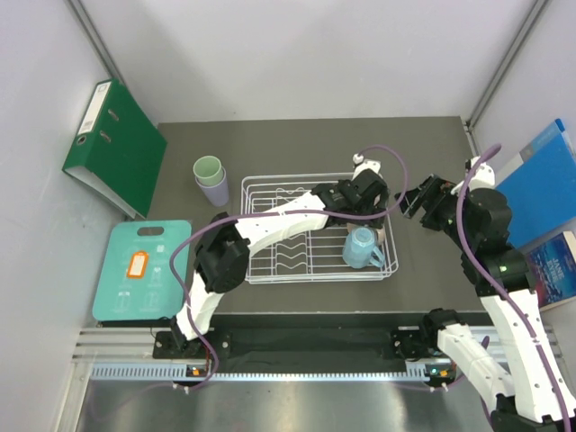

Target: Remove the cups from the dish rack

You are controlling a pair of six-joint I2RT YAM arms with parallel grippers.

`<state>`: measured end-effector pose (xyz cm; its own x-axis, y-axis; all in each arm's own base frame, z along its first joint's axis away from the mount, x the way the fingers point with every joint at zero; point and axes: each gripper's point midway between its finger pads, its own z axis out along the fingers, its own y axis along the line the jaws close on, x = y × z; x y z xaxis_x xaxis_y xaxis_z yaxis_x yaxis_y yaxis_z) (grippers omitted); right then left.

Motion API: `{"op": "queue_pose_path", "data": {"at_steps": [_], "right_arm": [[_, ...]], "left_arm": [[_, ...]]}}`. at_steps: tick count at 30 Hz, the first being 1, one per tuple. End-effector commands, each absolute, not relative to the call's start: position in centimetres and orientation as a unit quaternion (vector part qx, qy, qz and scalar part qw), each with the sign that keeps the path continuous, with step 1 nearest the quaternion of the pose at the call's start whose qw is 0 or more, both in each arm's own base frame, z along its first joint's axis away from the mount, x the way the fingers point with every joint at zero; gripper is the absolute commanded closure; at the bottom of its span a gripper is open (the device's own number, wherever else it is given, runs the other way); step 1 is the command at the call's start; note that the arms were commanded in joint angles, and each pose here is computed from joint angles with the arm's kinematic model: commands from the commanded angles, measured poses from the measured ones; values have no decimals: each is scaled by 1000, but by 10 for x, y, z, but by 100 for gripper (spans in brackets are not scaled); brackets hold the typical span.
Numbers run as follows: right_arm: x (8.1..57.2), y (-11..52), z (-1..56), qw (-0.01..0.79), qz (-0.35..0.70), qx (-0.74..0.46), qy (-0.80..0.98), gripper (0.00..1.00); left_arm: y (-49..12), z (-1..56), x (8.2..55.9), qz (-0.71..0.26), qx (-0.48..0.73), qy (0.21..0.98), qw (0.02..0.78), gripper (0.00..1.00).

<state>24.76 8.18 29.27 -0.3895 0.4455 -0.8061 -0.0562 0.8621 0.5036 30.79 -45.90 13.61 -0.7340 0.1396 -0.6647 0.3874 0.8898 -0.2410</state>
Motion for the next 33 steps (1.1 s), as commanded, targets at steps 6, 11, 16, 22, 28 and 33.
{"op": "queue_pose_path", "data": {"at_steps": [6, 11, 16, 22, 28, 33], "right_arm": [[249, 81, 298, 556, 227, 112, 792, 15], [248, 83, 294, 554, 228, 109, 793, 15], [247, 82, 292, 554, 227, 109, 793, 16], [245, 80, 289, 554, 220, 107, 796, 16], [245, 82, 285, 550, 220, 106, 799, 16], [245, 83, 284, 548, 222, 107, 799, 16]], "left_arm": [[-433, 110, 316, -126, 140, 928, 321, 35], [-414, 113, 322, -84, 164, 927, 327, 30], [-395, 114, 327, -34, 220, 921, 320, 28], [-376, 108, 321, 0, 306, 899, 312, 30], [-366, 113, 323, 2, 338, 884, 323, 26], [-367, 121, 328, -17, 279, 900, 335, 24]]}}
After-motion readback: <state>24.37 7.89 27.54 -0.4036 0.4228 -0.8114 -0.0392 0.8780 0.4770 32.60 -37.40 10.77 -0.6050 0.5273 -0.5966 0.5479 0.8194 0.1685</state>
